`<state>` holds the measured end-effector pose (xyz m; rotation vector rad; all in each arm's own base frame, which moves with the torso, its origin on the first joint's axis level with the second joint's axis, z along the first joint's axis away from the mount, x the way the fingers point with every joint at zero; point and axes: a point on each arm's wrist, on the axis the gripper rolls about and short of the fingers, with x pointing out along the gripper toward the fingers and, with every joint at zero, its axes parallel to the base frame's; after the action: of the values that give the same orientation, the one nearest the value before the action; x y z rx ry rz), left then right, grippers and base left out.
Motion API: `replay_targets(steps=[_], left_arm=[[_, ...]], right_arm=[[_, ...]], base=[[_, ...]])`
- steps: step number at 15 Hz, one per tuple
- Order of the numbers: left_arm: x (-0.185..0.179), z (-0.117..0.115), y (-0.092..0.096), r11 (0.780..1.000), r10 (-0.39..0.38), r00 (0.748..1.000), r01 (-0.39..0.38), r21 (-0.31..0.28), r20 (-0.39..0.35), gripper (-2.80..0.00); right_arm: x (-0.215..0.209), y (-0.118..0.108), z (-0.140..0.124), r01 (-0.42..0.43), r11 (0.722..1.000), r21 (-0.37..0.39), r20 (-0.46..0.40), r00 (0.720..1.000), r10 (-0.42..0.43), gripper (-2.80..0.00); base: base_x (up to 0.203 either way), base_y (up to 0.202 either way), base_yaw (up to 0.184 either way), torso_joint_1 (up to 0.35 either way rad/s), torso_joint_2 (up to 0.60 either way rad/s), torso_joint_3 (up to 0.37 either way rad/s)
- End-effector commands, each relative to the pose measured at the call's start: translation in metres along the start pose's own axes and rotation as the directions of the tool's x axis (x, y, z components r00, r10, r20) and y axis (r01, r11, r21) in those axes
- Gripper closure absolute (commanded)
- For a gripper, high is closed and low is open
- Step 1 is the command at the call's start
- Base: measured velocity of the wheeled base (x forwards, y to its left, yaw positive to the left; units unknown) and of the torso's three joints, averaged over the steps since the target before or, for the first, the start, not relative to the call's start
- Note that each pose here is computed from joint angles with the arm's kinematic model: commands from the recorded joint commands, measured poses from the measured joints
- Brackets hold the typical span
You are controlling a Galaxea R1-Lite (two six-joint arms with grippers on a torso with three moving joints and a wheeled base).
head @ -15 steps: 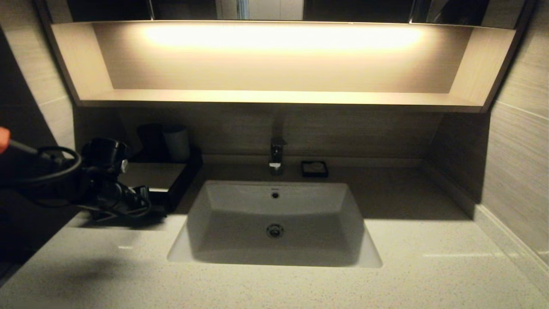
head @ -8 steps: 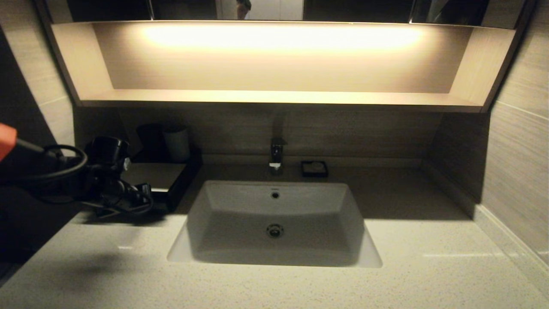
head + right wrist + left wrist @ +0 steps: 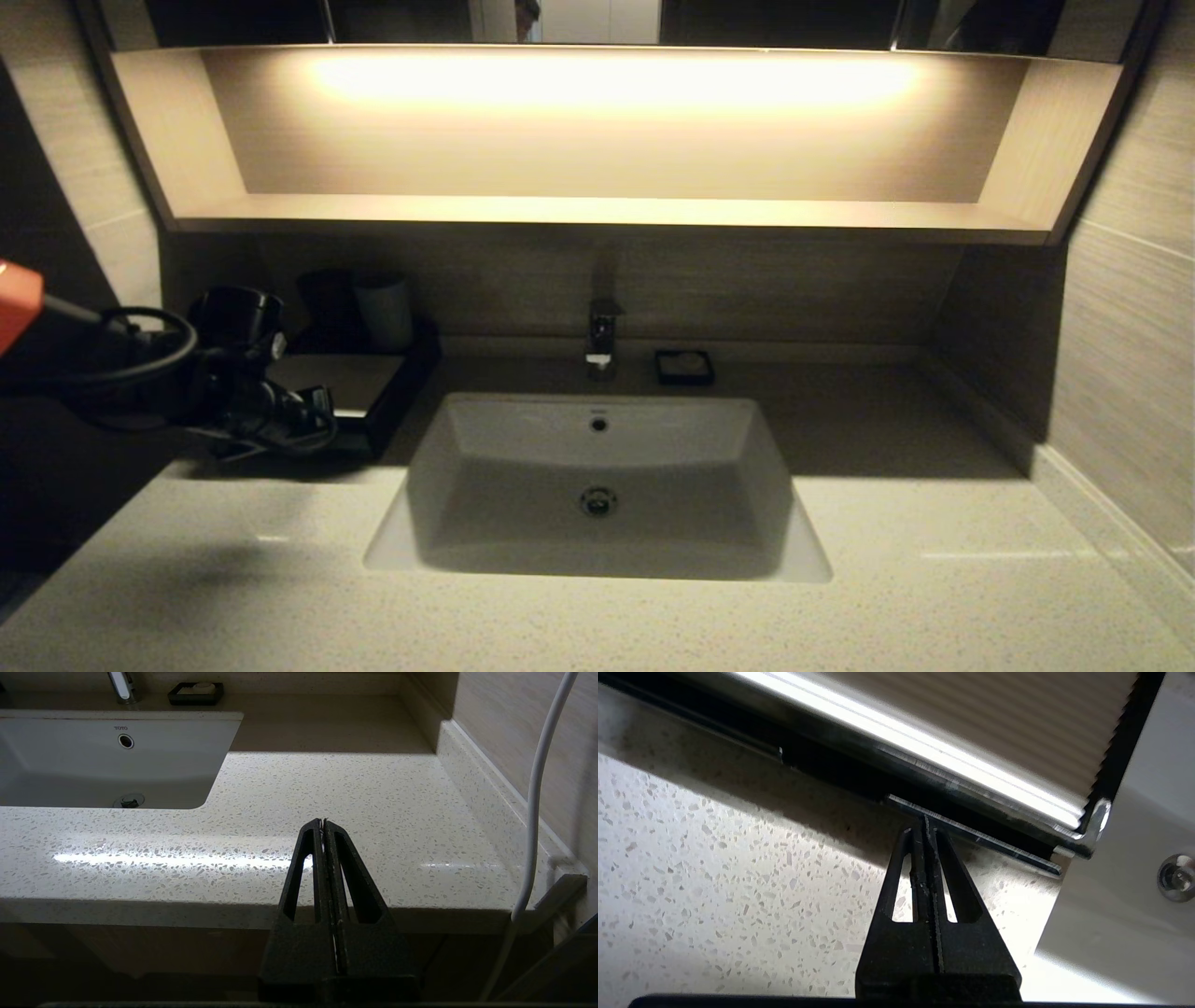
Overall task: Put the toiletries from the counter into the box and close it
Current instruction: Close the drawer
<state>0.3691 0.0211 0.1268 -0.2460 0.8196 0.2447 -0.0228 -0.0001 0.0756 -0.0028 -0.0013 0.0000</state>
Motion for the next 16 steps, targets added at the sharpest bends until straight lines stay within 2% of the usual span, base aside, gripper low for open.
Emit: replay_targets(steps=[1, 8, 13, 16], left_arm=[[0.001, 0.003, -0.001, 1.0, -0.001, 1.0, 0.001, -0.003, 0.006, 0.0], [0.002, 0.003, -0.002, 1.0, -0.003, 1.0, 0.003, -0.003, 0.008, 0.0], [-0.031, -0.004, 0.001, 1.0, -0.011, 1.0, 0.011, 0.001, 0.025, 0.0], [-0.056, -0.016, 0.006, 1.0, -0.012, 0.999, 0.012, 0.013, 0.032, 0.0]], right_arm=[[0.0, 0.0, 0.0, 0.0, 1.0, 0.0, 0.0, 1.0, 0.0, 0.0], [0.0, 0.0, 0.0, 0.0, 1.0, 0.0, 0.0, 1.0, 0.0, 0.0], [0.0, 0.0, 0.0, 0.0, 1.0, 0.0, 0.0, 1.0, 0.0, 0.0], [0.0, 0.0, 0.0, 0.0, 1.0, 0.0, 0.0, 1.0, 0.0, 0.0]], base=[[0.0, 0.0, 0.0, 0.0, 0.0, 0.0], [0.0, 0.0, 0.0, 0.0, 0.0, 0.0], [0.0, 0.0, 0.0, 0.0, 0.0, 0.0], [0.0, 0.0, 0.0, 0.0, 0.0, 0.0]])
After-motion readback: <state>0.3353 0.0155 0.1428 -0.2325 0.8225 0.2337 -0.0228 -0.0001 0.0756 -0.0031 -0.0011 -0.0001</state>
